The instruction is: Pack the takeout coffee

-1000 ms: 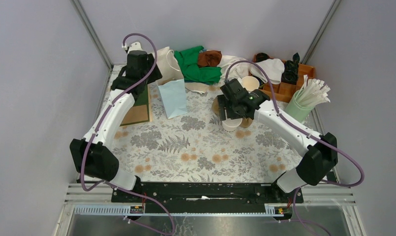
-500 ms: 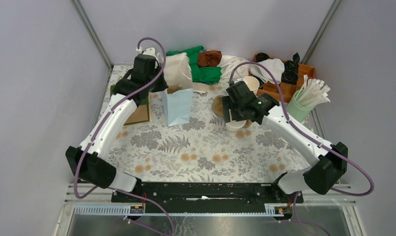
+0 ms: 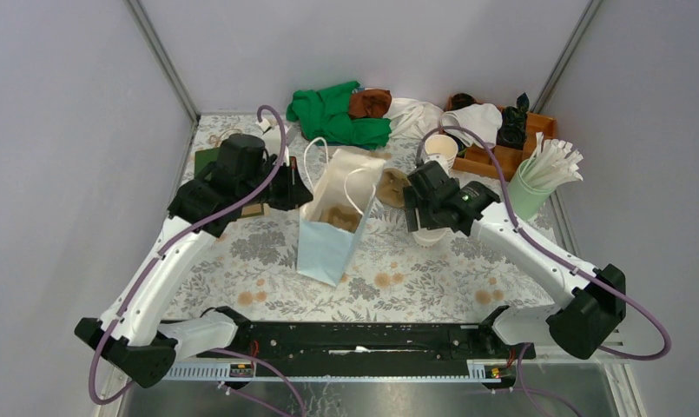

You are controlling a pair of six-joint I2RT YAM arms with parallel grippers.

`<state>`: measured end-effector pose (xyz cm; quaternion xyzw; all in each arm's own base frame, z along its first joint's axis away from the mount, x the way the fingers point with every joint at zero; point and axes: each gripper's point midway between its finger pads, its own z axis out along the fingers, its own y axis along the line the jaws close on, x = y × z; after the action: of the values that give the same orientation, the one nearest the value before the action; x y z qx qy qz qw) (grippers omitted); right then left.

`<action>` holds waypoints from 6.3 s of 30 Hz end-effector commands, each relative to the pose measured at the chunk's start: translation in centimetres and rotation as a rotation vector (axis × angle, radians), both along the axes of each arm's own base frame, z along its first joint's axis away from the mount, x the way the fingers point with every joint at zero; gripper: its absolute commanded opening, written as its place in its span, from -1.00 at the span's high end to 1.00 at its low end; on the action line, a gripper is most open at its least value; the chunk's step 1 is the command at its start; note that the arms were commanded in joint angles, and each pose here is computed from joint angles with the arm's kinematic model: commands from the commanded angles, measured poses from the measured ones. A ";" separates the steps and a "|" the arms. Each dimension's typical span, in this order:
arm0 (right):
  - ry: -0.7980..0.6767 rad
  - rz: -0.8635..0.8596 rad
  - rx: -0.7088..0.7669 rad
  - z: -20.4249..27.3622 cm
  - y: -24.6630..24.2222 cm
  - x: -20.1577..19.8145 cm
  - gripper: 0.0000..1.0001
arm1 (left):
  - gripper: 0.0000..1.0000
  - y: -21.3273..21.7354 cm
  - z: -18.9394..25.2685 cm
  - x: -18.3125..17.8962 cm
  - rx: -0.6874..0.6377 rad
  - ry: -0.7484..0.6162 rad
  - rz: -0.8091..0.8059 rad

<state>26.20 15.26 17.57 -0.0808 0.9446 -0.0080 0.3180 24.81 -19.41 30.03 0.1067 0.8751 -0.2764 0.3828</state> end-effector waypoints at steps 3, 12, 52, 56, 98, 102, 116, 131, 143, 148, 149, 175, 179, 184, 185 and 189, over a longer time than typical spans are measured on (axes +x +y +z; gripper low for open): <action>0.018 -0.056 -0.030 -2.8 -1.6 -1.5 -0.55 | 1.00 -1.3 1.6 -5.2 -0.090 -0.017 -0.237; 0.031 -0.087 -0.014 -4.6 -2.4 -2.8 -0.58 | 1.00 -2.7 -1.0 -8.3 -0.157 0.032 -0.423; -0.374 0.372 0.557 19.0 7.3 -2.0 -0.30 | 1.00 -2.9 3.1 -2.7 0.171 -0.370 -0.360; -0.260 0.411 0.509 17.3 9.1 -0.9 -0.23 | 1.00 -2.9 3.8 -2.8 0.168 -0.395 -0.367; -0.146 0.317 0.266 8.5 6.4 0.2 -0.76 | 1.00 -4.3 6.0 -0.4 0.078 -0.504 -0.203; -0.086 0.326 0.269 6.2 6.9 -0.1 -0.78 | 1.00 -3.6 4.1 0.3 0.157 -0.516 -0.183; 0.097 0.352 0.245 0.2 5.7 -4.6 -0.79 | 1.00 -4.8 -1.2 -4.3 0.086 -0.355 -0.249; -0.060 0.383 0.325 6.4 6.6 -5.0 -0.80 | 1.00 -4.3 -2.4 -5.1 0.146 -0.298 -0.258; -0.112 0.046 0.121 6.1 -1.0 -4.7 -0.81 | 1.00 -3.4 0.9 -4.8 0.118 -0.342 -0.195; -0.046 -0.121 0.092 3.8 -2.9 -3.8 -0.88 | 1.00 -3.5 2.0 -5.1 0.058 -0.344 -0.177; -0.022 -0.156 0.101 3.0 -3.5 -3.4 -0.89 | 1.00 -3.4 1.8 -5.3 0.052 -0.336 -0.174; 0.245 -0.210 -0.009 -5.8 -3.9 -2.5 -0.99 | 1.00 -4.3 0.4 -6.0 0.005 -0.289 -0.199; 0.247 -0.209 -0.015 -6.1 -3.8 -2.4 -0.93 | 1.00 -4.4 0.3 -5.9 0.008 -0.287 -0.203; 0.238 -0.204 -0.011 -5.7 -3.9 -2.5 -0.77 | 1.00 -4.5 0.3 -5.9 0.009 -0.287 -0.206; 0.234 -0.202 -0.007 -5.5 -3.9 -2.5 -0.76 | 1.00 -4.5 0.3 -5.9 0.009 -0.287 -0.207; 0.229 -0.197 0.008 -5.0 -3.9 -2.8 -0.75 | 1.00 -4.5 0.2 -5.9 0.008 -0.284 -0.208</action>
<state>23.88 11.91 12.06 0.0103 0.9791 -0.0229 0.2018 18.70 -23.11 28.78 0.2380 0.8145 -0.2713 0.4543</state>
